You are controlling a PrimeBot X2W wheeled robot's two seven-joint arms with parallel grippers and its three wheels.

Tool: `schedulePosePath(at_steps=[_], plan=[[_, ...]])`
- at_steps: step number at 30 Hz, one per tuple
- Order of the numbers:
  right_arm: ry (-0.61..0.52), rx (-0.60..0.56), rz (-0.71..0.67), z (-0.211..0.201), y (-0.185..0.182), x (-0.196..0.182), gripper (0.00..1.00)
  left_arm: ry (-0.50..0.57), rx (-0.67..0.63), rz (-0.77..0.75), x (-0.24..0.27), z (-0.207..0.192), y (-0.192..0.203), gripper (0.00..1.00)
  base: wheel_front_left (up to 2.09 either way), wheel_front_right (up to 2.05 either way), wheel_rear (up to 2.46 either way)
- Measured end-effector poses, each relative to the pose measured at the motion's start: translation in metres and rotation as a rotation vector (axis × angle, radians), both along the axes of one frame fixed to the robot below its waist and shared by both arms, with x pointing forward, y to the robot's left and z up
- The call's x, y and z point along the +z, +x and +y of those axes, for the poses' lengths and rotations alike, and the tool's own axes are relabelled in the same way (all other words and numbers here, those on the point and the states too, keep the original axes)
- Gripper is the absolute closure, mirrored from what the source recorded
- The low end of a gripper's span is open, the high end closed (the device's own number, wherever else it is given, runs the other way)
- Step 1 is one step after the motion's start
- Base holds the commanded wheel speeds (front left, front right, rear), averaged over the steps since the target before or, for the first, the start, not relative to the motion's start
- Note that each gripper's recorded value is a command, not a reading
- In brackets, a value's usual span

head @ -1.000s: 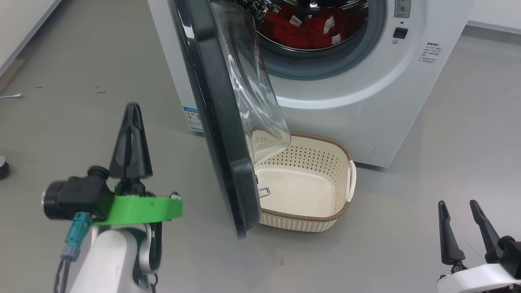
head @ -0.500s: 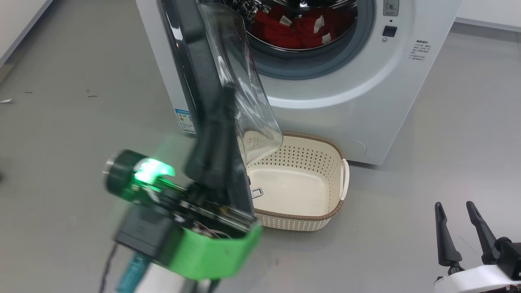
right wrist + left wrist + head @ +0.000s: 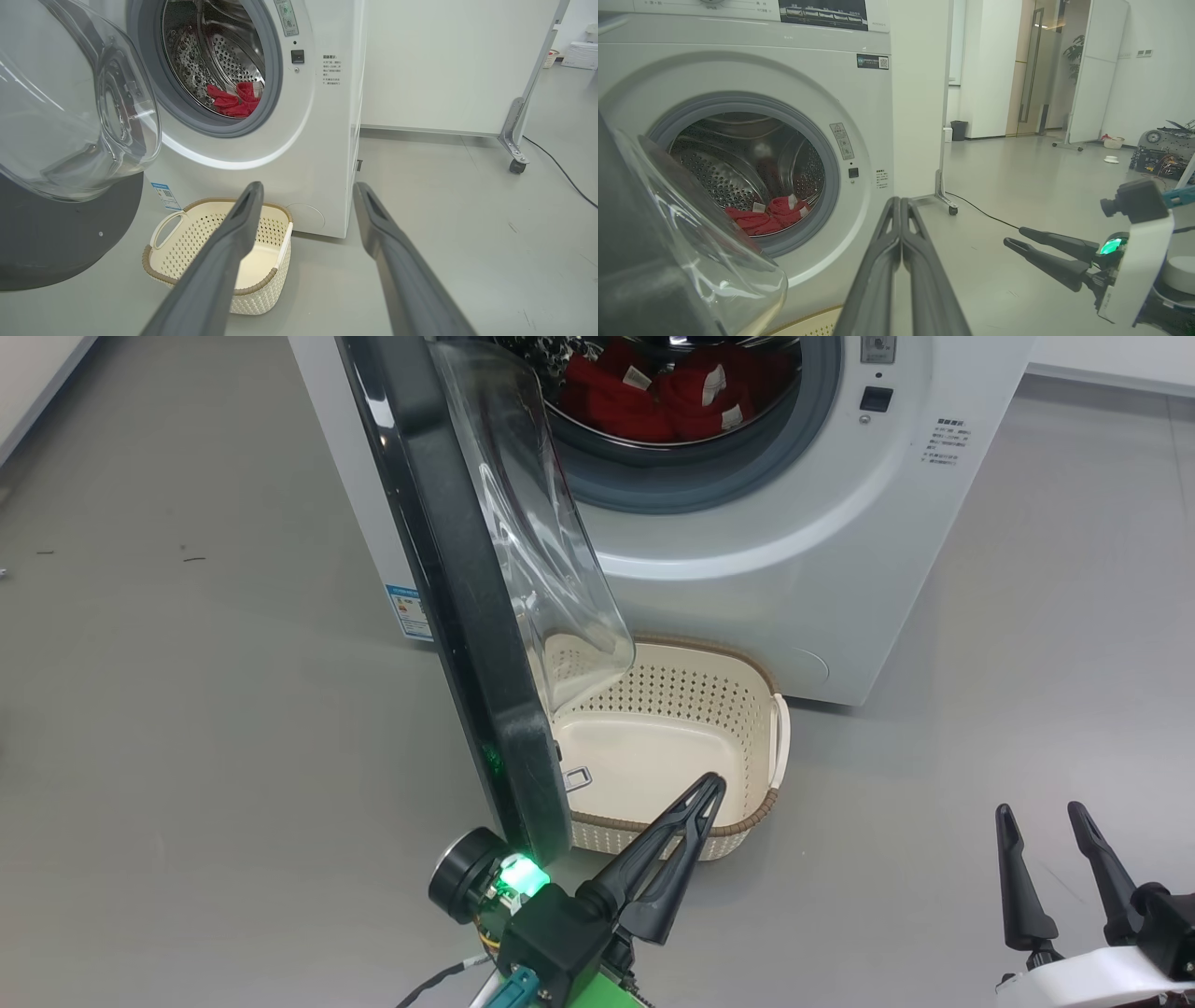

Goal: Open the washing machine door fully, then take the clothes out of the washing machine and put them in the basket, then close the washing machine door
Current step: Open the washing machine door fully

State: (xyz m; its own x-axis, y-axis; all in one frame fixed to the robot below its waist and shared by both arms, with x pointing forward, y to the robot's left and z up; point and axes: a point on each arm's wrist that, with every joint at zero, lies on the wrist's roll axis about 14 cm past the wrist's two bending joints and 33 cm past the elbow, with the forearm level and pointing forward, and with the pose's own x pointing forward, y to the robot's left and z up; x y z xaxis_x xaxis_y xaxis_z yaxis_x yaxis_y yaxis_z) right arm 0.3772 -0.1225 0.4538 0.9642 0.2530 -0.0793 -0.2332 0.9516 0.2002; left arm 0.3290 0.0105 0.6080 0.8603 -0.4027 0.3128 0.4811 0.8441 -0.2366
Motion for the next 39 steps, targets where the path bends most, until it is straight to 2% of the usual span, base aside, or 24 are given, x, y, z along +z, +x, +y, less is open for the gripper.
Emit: schedulePosePath(at_steps=[6,10,18,28,39], plan=[[0.002,-0.003,0.004,-0.002,-0.001,-0.002,0.0,0.029,0.037,0.107,-0.032,0.009,0.007,1.0,0.0,0.0,0.0],[-0.005,-0.017,0.014,-0.006,0.001,-0.005,0.0,0.066,0.132,0.208,-0.065,0.037,0.02,1.0,0.0,0.0,0.0],[-0.004,-0.018,0.022,-0.007,0.001,-0.008,0.0,0.072,0.202,0.273,-0.085,0.059,0.024,1.0,0.0,0.0,0.0],[-0.002,-0.022,0.026,-0.006,0.004,-0.01,0.0,0.066,0.233,0.289,-0.09,0.067,0.022,1.0,0.0,0.0,0.0],[0.0,0.029,0.024,0.01,0.011,-0.01,0.0,0.029,0.317,0.304,-0.094,0.09,0.012,1.0,0.0,0.0,0.0]])
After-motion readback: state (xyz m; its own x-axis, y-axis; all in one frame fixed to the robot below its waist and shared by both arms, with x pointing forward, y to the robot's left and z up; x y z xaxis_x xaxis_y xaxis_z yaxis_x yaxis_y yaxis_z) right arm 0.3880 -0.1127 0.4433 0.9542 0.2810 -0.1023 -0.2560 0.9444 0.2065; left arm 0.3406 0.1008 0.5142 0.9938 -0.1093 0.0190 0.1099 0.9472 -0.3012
